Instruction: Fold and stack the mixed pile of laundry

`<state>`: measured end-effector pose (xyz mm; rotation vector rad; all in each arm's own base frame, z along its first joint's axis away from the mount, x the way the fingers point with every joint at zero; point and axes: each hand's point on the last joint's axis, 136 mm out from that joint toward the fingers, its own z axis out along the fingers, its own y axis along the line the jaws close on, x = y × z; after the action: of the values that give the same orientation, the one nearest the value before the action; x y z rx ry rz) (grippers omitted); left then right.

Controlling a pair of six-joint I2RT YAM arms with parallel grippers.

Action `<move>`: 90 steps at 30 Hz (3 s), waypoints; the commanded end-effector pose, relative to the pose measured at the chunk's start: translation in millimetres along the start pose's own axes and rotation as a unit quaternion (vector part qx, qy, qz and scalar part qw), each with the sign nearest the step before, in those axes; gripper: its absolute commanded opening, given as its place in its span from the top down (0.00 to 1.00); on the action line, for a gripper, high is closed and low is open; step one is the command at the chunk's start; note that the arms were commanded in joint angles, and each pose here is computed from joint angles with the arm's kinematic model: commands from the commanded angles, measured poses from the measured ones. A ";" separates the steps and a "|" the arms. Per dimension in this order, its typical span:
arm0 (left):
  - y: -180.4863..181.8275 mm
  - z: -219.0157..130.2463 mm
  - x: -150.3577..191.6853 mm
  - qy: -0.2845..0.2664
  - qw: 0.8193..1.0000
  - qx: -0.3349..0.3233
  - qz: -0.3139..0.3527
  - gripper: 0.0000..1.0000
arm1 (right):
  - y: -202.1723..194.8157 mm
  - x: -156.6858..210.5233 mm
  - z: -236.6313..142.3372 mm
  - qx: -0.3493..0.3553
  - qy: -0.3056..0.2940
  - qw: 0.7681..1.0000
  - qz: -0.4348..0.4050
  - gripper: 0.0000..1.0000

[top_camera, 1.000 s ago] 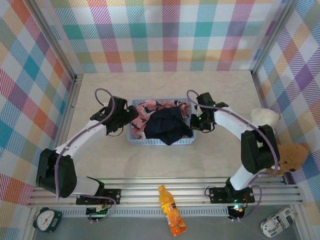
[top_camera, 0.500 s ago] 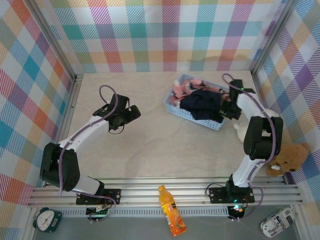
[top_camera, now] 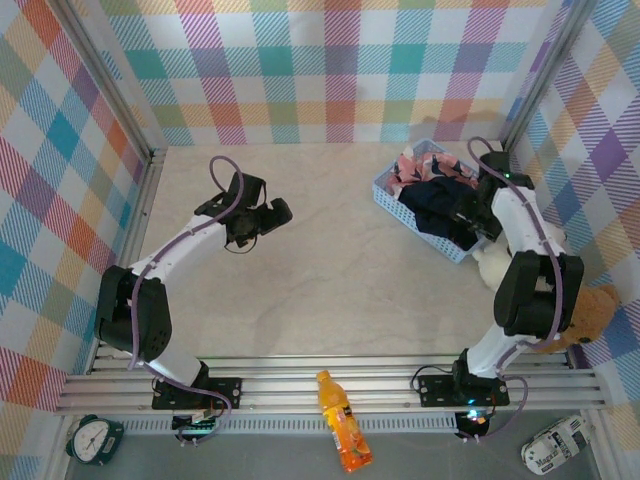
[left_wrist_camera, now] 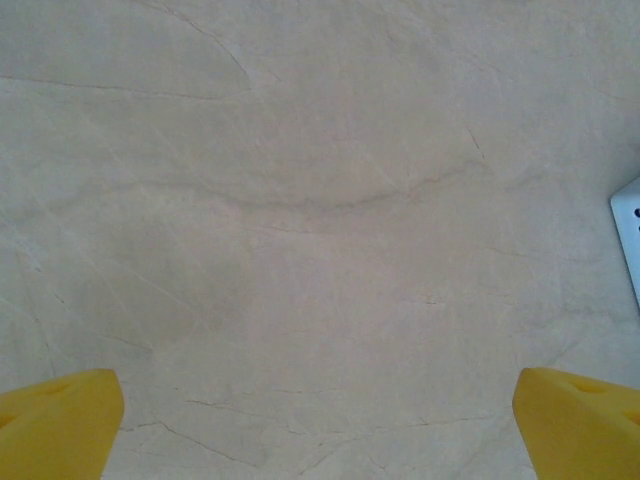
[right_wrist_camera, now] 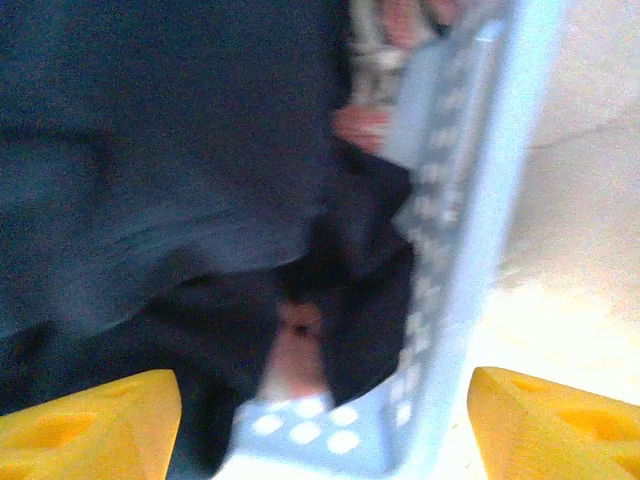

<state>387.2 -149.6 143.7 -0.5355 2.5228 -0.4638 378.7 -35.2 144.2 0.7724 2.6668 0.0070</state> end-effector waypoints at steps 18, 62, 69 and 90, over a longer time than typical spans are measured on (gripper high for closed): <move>9.6 -15.9 19.8 0.019 1.000 0.001 0.008 0.00 | 113.1 -55.0 15.2 0.011 -0.042 0.992 -0.117 1.00; 34.2 -34.1 17.1 0.034 0.999 0.029 0.030 0.01 | 199.1 84.9 -43.0 -0.185 0.076 0.972 -0.127 0.29; 39.0 16.3 21.0 0.059 0.997 0.011 0.050 0.08 | 192.8 179.1 -43.2 -0.173 0.121 0.960 -0.183 0.28; 7.9 53.3 -50.1 0.008 0.999 0.023 -0.039 1.00 | 198.1 213.4 -31.4 -0.076 0.040 0.949 -0.304 1.00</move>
<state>448.6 -145.5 64.7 -0.6096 2.6096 -0.5571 298.7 288.1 77.7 -0.1677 2.9023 0.2026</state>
